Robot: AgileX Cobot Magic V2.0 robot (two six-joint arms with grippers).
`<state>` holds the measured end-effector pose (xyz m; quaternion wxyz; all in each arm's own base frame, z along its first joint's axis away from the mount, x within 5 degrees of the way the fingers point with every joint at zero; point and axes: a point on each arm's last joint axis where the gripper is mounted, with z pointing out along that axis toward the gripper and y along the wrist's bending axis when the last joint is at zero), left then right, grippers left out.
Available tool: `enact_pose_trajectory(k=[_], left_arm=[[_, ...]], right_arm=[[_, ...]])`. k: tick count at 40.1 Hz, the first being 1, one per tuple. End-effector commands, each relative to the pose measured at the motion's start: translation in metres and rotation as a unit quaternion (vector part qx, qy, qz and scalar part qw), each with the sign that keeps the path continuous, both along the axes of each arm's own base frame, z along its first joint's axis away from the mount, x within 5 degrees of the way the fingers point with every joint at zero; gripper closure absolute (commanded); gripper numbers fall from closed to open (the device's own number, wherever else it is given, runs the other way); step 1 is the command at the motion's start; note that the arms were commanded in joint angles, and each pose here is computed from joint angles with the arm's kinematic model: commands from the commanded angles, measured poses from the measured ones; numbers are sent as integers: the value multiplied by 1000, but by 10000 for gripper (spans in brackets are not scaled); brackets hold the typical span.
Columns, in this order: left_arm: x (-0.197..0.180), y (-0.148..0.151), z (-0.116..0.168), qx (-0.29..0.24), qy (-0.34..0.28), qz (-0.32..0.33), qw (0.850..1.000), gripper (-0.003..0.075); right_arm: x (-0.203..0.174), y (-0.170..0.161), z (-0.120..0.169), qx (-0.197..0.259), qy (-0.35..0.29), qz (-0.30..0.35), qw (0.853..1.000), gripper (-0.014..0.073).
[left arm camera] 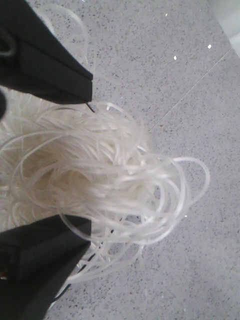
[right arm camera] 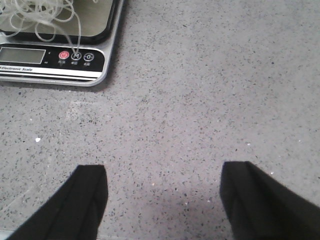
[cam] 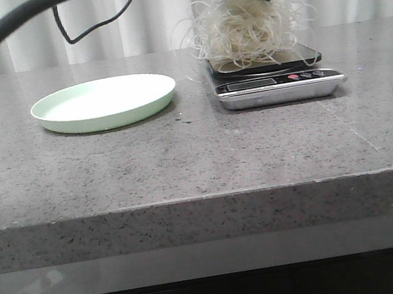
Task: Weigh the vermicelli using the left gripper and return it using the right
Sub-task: 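Carry the vermicelli with the left gripper onto the scale pan and release, then grasp the vermicelli on the scale with the right gripper and lift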
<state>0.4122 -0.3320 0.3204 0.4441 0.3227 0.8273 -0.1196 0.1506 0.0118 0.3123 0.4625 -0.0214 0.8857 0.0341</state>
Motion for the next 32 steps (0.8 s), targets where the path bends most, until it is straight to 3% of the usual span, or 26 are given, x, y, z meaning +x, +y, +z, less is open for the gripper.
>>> enact_pose_trajectory(k=[1, 10, 32], left_arm=[[-13, 11, 53, -43, -53, -1, 998, 172], [-25, 23, 77, -33, -61, 4, 998, 174], [-100, 81, 188, -96, -107, 1, 990, 174]], right_arm=[[5, 1, 16, 3, -49, 1, 999, 8], [5, 1, 16, 3, -49, 1, 999, 8], [5, 1, 17, 3, -53, 0, 999, 8]])
